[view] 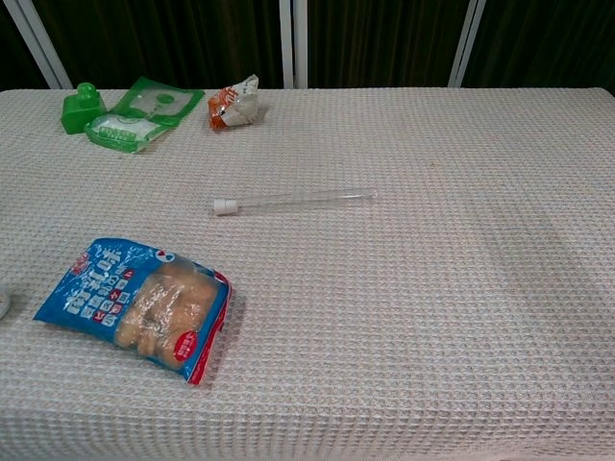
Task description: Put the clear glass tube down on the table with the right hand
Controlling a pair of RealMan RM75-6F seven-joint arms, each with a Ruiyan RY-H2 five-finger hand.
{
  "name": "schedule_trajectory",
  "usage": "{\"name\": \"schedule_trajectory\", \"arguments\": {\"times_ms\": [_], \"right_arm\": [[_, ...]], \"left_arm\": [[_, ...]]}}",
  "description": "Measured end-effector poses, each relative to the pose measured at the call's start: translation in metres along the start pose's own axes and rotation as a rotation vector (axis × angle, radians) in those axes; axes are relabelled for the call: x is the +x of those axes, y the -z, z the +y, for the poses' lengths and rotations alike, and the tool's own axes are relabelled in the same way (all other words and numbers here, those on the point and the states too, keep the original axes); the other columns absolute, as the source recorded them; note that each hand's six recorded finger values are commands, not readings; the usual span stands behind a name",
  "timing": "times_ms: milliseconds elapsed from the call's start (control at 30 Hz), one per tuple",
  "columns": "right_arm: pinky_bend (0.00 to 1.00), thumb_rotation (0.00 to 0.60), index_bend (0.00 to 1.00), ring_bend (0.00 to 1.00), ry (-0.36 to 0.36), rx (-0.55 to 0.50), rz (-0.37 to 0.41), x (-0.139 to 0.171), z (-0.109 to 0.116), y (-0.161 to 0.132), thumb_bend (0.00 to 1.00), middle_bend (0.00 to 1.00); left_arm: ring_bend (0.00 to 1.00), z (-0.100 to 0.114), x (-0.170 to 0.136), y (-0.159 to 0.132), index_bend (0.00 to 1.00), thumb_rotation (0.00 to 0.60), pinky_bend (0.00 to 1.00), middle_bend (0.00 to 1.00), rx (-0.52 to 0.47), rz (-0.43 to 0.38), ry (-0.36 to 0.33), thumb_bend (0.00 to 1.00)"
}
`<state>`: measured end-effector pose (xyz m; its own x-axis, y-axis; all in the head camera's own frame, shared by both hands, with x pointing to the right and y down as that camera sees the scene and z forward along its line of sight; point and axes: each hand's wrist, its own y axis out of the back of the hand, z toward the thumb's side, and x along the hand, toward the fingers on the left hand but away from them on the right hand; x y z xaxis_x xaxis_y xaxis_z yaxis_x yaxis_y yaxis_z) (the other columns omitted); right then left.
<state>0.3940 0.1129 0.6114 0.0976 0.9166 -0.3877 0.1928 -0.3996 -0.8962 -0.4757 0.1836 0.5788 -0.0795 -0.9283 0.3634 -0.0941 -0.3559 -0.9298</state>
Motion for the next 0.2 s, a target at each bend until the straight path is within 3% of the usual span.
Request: {"name": "schedule_trajectory", "arguments": {"times_ms": [200], "right_arm": [[0.09, 0.600, 0.00, 0.03, 0.034, -0.011, -0.065, 0.050, 0.006, 0.021, 0.19, 0.10]], "left_arm": [[0.09, 0.001, -0.032, 0.000, 0.30, 0.600, 0.12, 0.18, -0.014, 0.022, -0.014, 0.24]]}}
